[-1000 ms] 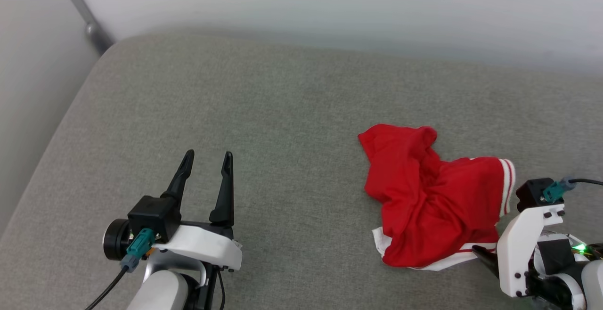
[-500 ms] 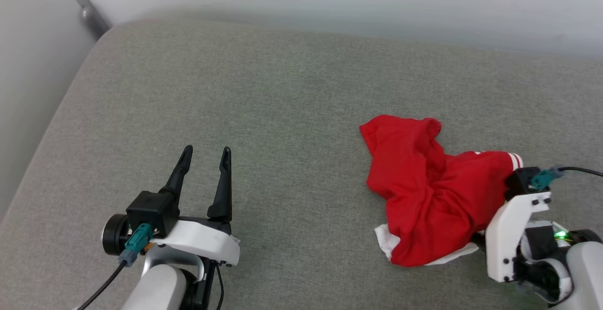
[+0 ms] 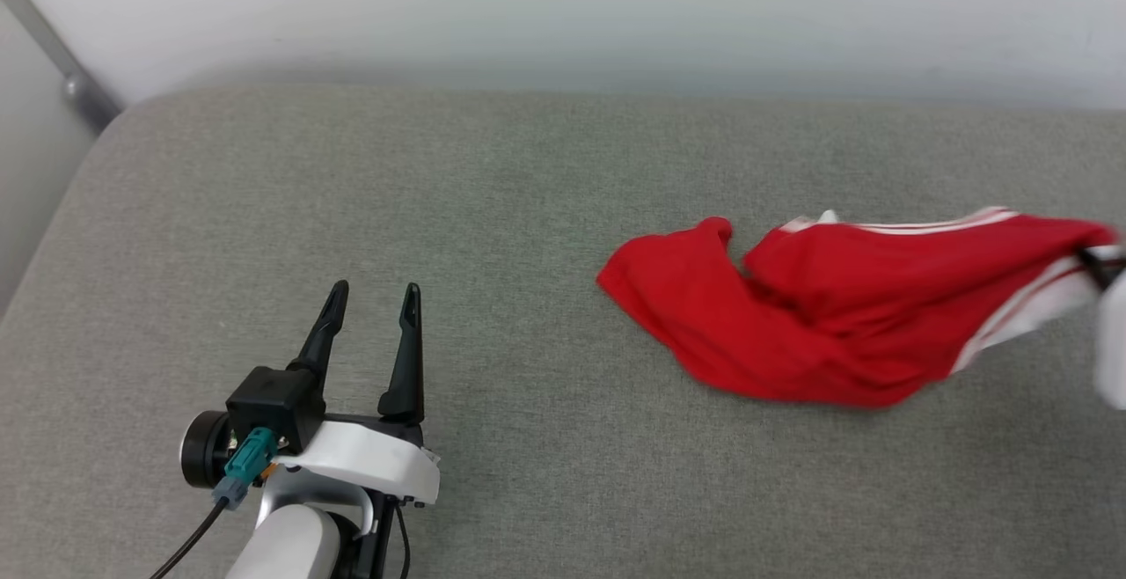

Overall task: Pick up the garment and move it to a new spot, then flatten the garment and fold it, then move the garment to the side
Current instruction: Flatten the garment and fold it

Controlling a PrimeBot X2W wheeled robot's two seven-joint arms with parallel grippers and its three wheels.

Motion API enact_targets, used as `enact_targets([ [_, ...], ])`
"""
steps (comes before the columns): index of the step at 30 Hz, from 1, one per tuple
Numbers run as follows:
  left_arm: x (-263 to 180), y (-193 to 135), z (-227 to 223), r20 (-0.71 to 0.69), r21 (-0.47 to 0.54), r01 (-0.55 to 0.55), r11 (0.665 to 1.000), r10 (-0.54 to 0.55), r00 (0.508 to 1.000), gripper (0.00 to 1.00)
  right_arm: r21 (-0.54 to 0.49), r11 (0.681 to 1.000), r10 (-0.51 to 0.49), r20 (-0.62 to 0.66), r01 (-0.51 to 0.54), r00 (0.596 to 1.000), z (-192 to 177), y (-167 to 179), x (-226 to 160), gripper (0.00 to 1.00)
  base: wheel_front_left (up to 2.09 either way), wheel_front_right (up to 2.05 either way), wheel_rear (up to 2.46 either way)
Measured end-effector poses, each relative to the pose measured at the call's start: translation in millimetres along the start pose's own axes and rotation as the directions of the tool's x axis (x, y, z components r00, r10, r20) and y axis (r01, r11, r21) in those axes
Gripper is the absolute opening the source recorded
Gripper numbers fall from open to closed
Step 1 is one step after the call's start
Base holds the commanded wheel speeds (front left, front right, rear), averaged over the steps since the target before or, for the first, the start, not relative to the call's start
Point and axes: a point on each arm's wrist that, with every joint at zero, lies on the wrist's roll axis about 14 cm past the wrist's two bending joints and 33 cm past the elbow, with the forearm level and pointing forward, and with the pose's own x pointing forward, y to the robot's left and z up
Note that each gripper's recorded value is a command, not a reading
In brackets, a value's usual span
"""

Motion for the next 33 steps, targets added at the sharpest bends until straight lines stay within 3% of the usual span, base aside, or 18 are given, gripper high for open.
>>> enact_targets([
  [5,6.9,-6.2,-7.6,-0.020,-0.002,0.021,1.000,-0.021,1.000,1.00,0.115,0.975,-0.187,-0.047,0.191,0.981,-19.7,-66.0,-13.6,0.00,0.00,0.00,0.00],
  [8,10.1,-6.7,-15.2,-0.041,0.001,0.024,1.000,-0.024,0.999,1.00,0.220,0.935,-0.242,-0.170,0.277,0.955,-76.1,-91.2,-13.1,0.00,0.00,0.00,0.00],
  [12,15.2,-9.0,-21.2,-0.058,0.003,0.036,0.999,-0.035,0.998,1.00,0.321,0.881,-0.242,-0.325,0.347,0.914,-156.0,-95.2,-11.2,0.00,0.00,0.00,0.00],
  [13,15.6,-9.0,-21.8,-0.060,0.005,0.037,0.999,-0.037,0.998,1.00,0.341,0.872,-0.236,-0.339,0.352,0.911,-168.4,-92.0,-10.0,0.32,0.00,0.00,0.00],
  [14,16.1,-9.0,-22.2,-0.063,0.007,0.039,0.999,-0.038,0.997,1.00,0.359,0.864,-0.230,-0.345,0.354,0.910,-177.5,-88.5,-8.6,0.73,0.00,0.00,0.00],
  [15,16.4,-9.1,-22.0,-0.062,0.008,0.040,0.999,-0.040,0.997,1.00,0.377,0.857,-0.225,-0.340,0.351,0.913,-182.3,-85.1,-7.1,1.00,0.00,0.00,0.00],
  [19,16.6,-10.1,-20.8,-0.065,0.013,0.046,0.999,-0.045,0.997,1.00,0.415,0.841,-0.277,-0.224,0.349,0.934,-172.0,-90.2,-7.0,1.00,0.00,0.00,0.00],
  [23,13.4,-10.9,-17.5,-0.065,0.019,0.049,0.999,-0.048,0.997,1.00,0.413,0.847,-0.360,-0.021,0.336,0.933,-131.0,-104.4,-14.8,1.00,0.00,0.00,0.00],
  [28,5.0,-11.3,-11.2,-0.061,0.024,0.050,0.998,-0.048,0.997,1.00,0.355,0.883,-0.397,0.212,0.308,0.893,-80.2,-103.4,-33.3,1.00,0.00,0.00,0.00],
  [33,-3.8,-11.1,-5.1,-0.060,0.040,0.057,0.998,-0.055,0.997,1.00,0.262,0.934,-0.335,0.398,0.244,0.854,-42.5,-67.9,-50.0,1.00,0.00,0.00,0.00],
])
